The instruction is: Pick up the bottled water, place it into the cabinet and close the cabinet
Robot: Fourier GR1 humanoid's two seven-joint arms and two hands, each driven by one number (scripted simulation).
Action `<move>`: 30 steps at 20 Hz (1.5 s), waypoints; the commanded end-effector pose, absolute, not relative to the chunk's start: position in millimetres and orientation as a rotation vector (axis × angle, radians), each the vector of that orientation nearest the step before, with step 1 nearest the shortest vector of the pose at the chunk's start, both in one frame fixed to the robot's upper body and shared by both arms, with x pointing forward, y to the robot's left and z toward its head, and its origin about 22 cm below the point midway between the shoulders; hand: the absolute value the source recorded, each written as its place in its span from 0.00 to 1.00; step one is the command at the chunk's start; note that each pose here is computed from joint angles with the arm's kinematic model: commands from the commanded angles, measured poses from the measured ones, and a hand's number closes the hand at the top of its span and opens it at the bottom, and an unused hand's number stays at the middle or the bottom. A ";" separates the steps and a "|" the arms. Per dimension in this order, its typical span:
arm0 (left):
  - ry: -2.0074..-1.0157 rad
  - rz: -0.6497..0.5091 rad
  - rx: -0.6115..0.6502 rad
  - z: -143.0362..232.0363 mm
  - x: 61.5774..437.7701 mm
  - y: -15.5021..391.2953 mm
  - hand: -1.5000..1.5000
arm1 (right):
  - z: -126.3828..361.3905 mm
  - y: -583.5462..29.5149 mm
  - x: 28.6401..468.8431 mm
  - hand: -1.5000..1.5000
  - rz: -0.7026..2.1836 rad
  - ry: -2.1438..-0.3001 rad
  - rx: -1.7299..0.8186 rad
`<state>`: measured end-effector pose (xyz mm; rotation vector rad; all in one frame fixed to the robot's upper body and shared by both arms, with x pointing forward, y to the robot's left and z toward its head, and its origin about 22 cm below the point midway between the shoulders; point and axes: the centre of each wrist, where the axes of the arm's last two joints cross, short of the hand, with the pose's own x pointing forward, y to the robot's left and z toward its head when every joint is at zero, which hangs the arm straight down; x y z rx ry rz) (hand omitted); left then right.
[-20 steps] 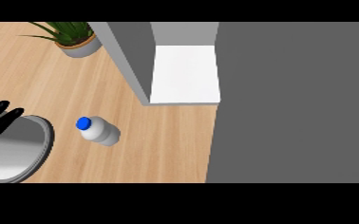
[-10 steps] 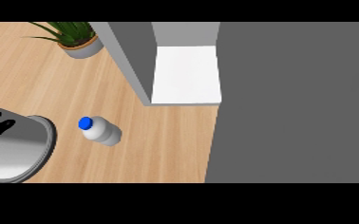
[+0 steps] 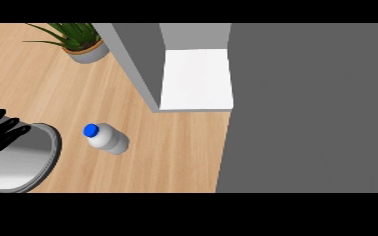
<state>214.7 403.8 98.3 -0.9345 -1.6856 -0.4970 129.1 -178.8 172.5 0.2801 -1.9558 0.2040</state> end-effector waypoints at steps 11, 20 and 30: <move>-1.584 -0.437 -0.737 53.9 230.7 400.1 0.00 | 184.7 -176.3 120.3 0.00 0.235 -2.010 0.246; -1.482 -0.452 -0.696 27.3 224.0 388.7 0.00 | 180.1 -171.7 123.9 0.00 0.268 -1.996 0.276; -1.457 -0.423 -0.771 -34.2 256.0 383.7 0.00 | 185.7 -176.3 113.4 0.00 0.230 -1.997 0.261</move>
